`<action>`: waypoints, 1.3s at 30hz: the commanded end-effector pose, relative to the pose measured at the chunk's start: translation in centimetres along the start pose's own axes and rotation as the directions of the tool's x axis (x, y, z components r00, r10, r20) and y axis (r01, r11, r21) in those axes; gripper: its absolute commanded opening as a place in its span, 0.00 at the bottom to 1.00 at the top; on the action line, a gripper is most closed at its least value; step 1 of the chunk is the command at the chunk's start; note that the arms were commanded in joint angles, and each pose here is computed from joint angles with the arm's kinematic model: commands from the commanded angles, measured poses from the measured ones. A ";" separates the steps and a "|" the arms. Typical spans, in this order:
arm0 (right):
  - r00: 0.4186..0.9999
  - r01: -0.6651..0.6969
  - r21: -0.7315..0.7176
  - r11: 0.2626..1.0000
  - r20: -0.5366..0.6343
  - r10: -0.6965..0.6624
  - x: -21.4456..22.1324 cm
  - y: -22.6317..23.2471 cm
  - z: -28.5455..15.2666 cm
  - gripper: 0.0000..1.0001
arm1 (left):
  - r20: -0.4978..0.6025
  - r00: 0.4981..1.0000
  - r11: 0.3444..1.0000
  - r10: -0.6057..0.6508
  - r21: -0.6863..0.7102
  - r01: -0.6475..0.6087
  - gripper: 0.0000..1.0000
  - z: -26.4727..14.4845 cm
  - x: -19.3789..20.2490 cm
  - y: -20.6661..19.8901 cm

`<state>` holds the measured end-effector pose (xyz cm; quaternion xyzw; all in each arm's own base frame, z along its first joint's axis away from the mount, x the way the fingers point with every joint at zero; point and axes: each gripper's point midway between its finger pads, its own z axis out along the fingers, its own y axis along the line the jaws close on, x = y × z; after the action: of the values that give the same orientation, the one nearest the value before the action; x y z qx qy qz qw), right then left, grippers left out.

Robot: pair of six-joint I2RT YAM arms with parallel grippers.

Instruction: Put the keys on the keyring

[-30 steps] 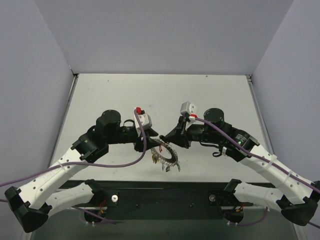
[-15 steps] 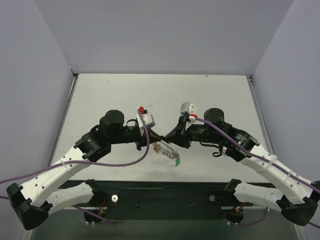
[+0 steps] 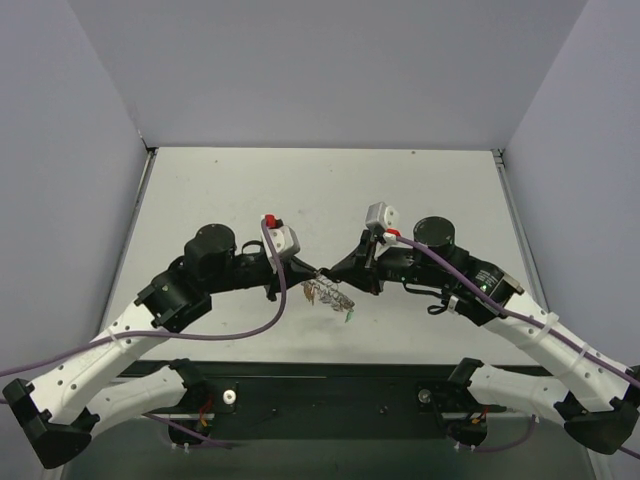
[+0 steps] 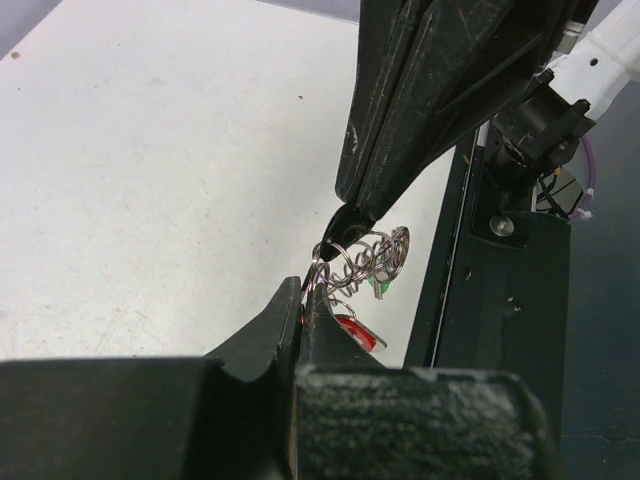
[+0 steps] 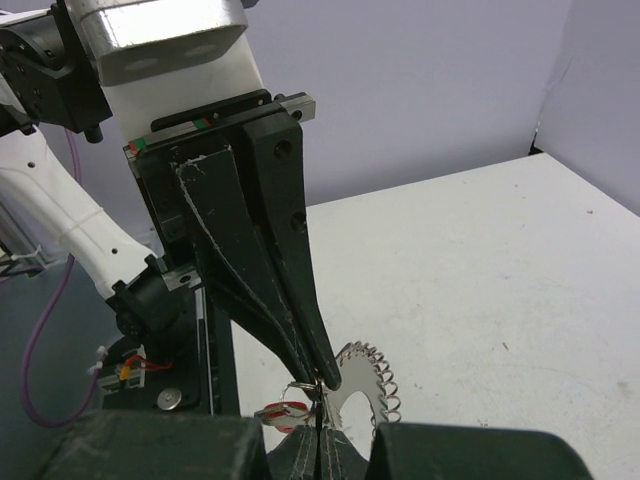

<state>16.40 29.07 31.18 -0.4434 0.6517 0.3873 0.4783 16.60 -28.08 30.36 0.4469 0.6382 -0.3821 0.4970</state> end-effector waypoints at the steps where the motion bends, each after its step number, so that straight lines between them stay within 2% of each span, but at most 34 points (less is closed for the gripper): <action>1: 0.997 0.050 0.041 0.998 0.055 -0.052 -1.2 -0.8 -0.4 0.00 | 0.112 0.993 0.999 0.043 -0.006 -0.043 0.00 -0.8 -3.2 -0.4; 21: 0.999 0.035 0.052 0.998 -0.018 -0.034 1.5 -1.7 0.1 0.00 | 0.188 0.980 0.998 0.068 -0.025 -0.064 0.00 -2.8 -5.2 -1.0; 30: 0.998 0.017 0.004 1.000 -0.064 -0.016 2.9 -1.1 0.6 0.00 | 0.260 0.962 0.996 0.077 -0.057 -0.065 0.00 -3.7 -6.6 -0.9; 39: 0.997 0.012 -0.075 0.997 -0.069 -0.017 3.1 0.2 0.7 0.00 | 0.393 0.917 0.996 0.075 -0.066 -0.054 0.00 -3.9 -8.7 -0.9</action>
<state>16.18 29.23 28.96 -0.4652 0.6508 0.3901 0.4558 15.95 -26.43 32.54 0.4036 0.6152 -0.3932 0.5514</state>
